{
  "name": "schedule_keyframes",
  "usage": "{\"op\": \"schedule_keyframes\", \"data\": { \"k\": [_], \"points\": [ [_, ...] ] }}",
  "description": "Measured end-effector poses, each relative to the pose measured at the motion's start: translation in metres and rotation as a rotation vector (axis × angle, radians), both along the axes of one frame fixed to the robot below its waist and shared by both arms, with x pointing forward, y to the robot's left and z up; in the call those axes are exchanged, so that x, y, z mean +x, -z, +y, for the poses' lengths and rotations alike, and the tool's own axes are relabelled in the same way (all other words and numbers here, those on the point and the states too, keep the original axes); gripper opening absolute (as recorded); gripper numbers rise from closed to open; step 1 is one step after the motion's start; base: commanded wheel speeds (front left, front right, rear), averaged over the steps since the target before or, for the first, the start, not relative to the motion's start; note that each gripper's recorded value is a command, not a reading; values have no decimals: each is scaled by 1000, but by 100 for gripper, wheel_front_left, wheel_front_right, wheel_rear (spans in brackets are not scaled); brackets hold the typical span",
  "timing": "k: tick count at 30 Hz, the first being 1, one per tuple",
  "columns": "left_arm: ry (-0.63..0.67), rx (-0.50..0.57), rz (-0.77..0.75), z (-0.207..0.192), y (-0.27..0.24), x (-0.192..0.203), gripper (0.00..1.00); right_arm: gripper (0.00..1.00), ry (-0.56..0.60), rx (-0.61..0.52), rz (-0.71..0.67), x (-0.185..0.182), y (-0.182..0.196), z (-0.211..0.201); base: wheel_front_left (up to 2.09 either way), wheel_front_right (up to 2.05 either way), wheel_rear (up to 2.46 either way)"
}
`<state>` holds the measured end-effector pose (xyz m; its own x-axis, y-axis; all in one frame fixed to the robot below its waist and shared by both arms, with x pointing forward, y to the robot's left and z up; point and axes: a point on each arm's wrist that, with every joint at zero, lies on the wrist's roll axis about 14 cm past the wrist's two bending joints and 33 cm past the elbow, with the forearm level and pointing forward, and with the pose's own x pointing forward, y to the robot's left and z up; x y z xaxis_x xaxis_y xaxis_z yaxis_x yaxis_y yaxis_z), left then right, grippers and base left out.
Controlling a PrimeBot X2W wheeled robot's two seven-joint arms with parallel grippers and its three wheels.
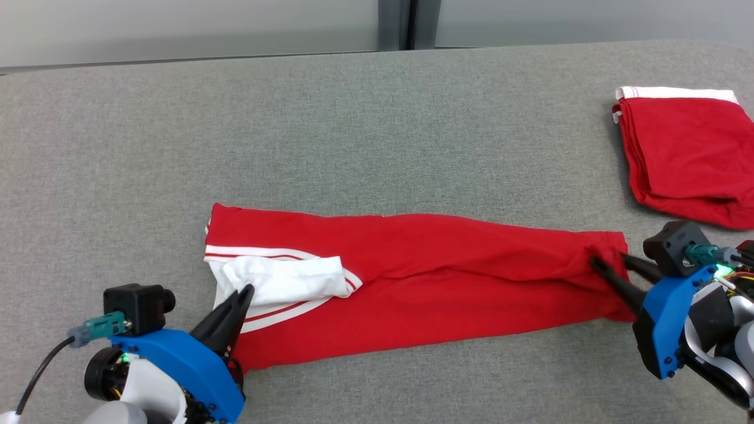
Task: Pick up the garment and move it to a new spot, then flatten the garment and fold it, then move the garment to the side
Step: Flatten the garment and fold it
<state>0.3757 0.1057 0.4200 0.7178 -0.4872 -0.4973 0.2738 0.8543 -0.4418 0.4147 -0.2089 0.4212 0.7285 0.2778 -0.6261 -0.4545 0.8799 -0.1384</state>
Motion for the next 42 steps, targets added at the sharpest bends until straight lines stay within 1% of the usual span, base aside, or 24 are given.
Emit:
{"op": "schedule_keyframes", "data": {
  "k": [5,8,11,15,19,24,28,33,38,42],
  "points": [
    [-51,-4,-20,9,-6,1,100,100,-16,-10,-18,-6,-4,-2,0,0,0],
    [-105,-18,-71,16,-16,7,100,100,8,4,-8,-14,-3,-6,0,0,0],
    [-150,-15,-134,23,-25,14,100,100,59,12,-27,-16,-8,-18,0,0,0],
    [-203,-25,-209,26,-36,22,100,100,154,53,-82,-12,-19,-31,0,0,0],
    [-233,-36,-260,22,-44,26,100,100,235,107,-122,-9,-27,-36,0,0,0],
    [-293,-50,-315,24,-52,33,100,100,305,132,-152,0,-31,-40,0,0,0],
    [-355,-52,-334,32,-54,34,100,100,336,151,-119,3,-21,-35,0,0,0],
    [-421,-47,-336,45,-51,31,100,100,357,153,-39,0,5,-30,0,0,0],
    [-474,-36,-330,60,-47,26,100,100,374,112,44,-8,31,-34,0,0,0],
    [-491,-26,-320,65,-43,22,100,100,375,93,91,-15,49,-32,0,0,0]
  ]
}}
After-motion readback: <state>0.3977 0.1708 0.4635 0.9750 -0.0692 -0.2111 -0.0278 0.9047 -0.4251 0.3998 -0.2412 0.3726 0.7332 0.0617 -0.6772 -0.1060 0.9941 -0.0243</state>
